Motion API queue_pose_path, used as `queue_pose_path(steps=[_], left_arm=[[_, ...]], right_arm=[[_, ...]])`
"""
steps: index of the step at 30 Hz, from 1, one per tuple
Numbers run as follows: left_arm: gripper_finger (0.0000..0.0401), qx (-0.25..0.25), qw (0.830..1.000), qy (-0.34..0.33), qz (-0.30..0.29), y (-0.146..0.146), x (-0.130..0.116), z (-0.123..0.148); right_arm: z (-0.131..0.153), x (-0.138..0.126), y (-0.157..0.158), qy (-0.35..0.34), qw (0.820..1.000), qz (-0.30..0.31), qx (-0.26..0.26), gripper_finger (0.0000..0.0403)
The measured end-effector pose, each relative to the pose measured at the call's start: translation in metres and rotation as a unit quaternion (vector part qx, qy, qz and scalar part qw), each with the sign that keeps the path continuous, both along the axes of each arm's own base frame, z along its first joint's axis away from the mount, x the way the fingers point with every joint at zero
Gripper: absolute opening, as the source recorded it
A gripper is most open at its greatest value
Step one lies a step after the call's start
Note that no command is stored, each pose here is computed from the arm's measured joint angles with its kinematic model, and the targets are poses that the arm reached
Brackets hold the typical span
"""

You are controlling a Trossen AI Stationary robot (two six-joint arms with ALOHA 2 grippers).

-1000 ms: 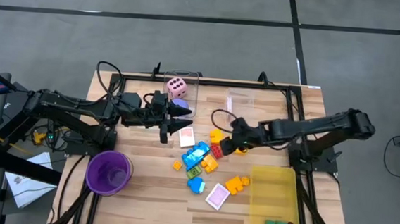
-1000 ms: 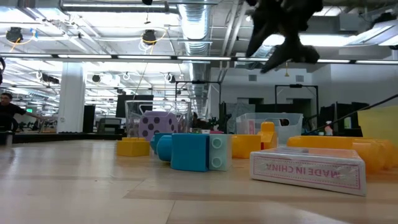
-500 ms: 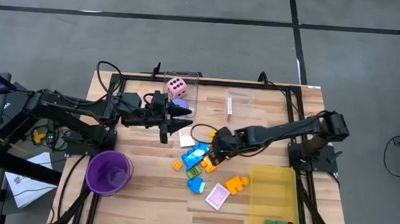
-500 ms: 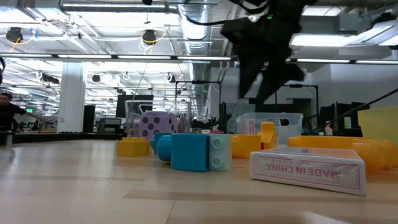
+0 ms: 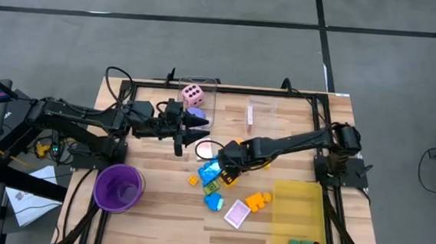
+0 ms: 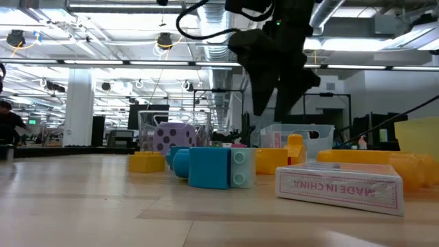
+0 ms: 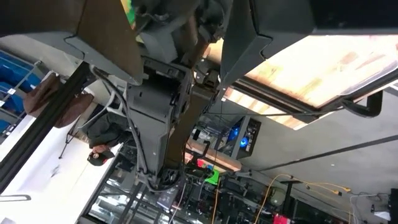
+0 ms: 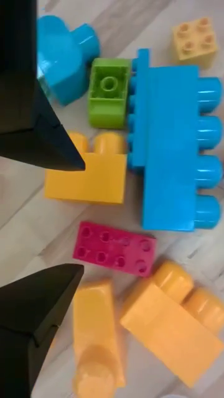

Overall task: Pick & Place Toys
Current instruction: Put the light green game piece into the bin

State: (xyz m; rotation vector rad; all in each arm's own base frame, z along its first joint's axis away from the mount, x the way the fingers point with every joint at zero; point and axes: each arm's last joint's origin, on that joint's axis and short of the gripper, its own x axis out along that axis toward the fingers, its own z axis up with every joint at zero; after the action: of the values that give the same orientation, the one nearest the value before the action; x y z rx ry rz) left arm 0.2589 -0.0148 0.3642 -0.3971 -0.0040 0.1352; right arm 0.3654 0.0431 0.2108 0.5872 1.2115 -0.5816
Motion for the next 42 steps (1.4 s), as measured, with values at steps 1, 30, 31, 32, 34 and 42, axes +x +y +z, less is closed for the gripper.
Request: queue_pose_path(steps=[1,30,31,32,34,42], left_arm=[[0.0213,0.000,1.000,0.001,0.000,0.000,0.000,0.000],[0.0213,0.000,1.000,0.001,0.002,0.000,0.000,0.000],[0.0213,0.000,1.000,0.001,0.002,0.000,0.000,0.000],[0.0213,0.000,1.000,0.001,0.002,0.000,0.000,0.000],[0.0213,0.000,1.000,0.001,0.002,0.000,0.000,0.000],[0.0213,0.000,1.000,0.001,0.002,0.000,0.000,0.000]], right_arm=[[0.000,0.001,-0.001,-0.003,1.000,-0.004,0.001,0.0250],[0.000,0.000,-0.005,0.001,1.000,-0.005,0.000,0.0249],[0.000,0.000,-0.005,0.001,1.000,-0.005,0.000,0.0249],[0.000,0.000,-0.005,0.001,1.000,-0.005,0.000,0.0249],[0.000,0.001,-0.004,-0.002,1.000,-0.001,0.000,0.0249],[0.002,0.005,0.014,-0.033,0.998,0.052,0.013,0.0249]])
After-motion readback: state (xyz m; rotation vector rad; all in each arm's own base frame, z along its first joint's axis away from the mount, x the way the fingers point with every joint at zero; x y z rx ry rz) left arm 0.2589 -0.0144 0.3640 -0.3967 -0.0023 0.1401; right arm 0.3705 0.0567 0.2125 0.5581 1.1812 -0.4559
